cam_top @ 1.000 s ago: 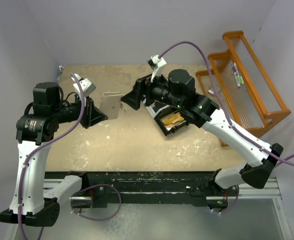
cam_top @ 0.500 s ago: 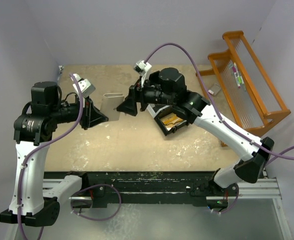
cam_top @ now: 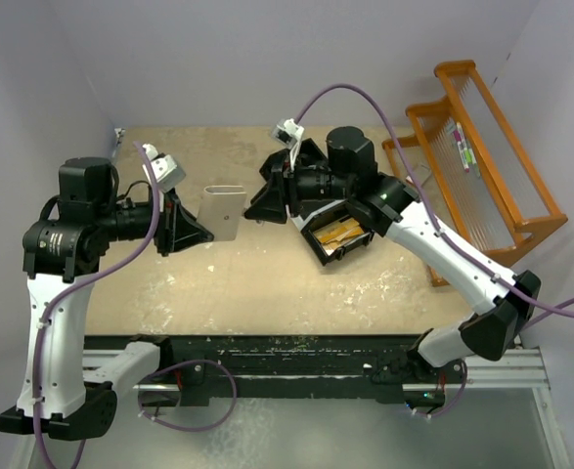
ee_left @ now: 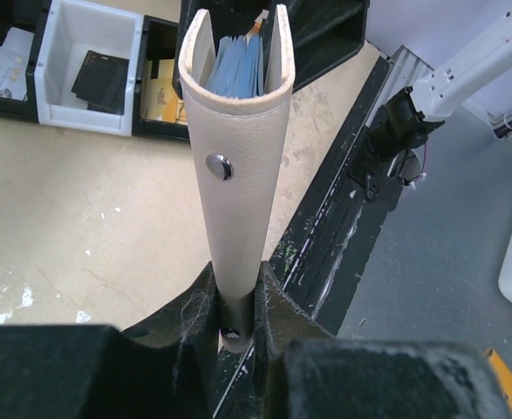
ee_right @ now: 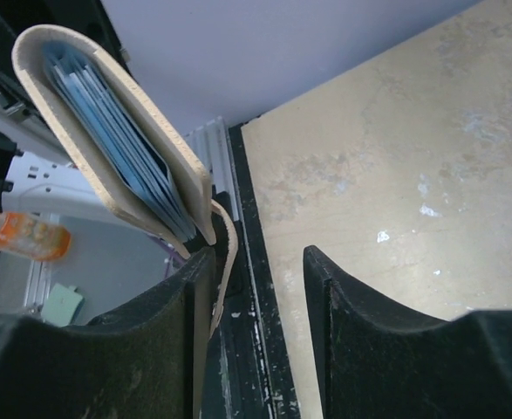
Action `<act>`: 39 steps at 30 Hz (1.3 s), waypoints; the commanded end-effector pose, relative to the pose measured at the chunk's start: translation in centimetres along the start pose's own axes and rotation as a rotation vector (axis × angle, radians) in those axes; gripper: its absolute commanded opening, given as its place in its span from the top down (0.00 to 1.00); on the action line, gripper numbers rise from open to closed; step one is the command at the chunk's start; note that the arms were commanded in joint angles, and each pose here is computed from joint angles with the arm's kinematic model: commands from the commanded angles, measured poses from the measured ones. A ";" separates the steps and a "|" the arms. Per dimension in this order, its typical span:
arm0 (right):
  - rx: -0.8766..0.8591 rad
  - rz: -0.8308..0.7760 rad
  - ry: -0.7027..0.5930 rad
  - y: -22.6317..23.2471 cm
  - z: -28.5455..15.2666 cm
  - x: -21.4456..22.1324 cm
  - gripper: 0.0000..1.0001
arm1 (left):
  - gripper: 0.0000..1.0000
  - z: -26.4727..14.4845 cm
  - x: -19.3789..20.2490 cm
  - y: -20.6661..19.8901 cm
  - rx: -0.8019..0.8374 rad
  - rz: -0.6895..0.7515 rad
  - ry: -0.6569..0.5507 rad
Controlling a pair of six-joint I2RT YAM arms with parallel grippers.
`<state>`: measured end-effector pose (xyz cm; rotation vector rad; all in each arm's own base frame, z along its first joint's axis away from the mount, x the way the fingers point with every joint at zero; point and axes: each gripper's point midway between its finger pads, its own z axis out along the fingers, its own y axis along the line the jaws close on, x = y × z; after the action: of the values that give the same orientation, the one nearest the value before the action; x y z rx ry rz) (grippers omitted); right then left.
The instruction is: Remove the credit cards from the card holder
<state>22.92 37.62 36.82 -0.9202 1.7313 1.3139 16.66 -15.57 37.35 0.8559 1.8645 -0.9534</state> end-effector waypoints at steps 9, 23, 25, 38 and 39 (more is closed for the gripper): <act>-0.197 -0.104 0.018 3.3 0.3 -0.2 0.58 | 1.00 -0.4 -1.3 -1.6 0.078 0.072 -0.029; -0.164 -0.069 0.066 3.1 1.1 1.1 1.00 | 1.00 -0.4 -1.2 -0.6 0.058 0.147 0.009; -0.150 -0.086 0.029 3.3 0.8 0.2 1.00 | 0.85 -0.2 -1.2 0.4 0.020 0.156 0.010; 0.336 0.080 0.037 -2.7 0.1 0.5 1.00 | 0.03 1.0 1.3 7.8 -0.278 0.130 0.036; 0.348 0.074 0.035 -2.6 0.1 0.4 1.00 | 0.03 1.0 1.4 7.6 -0.274 0.137 0.029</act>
<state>24.26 37.64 33.23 -0.7895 1.9560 1.1257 21.98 -12.69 32.80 0.8301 1.9552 -0.6422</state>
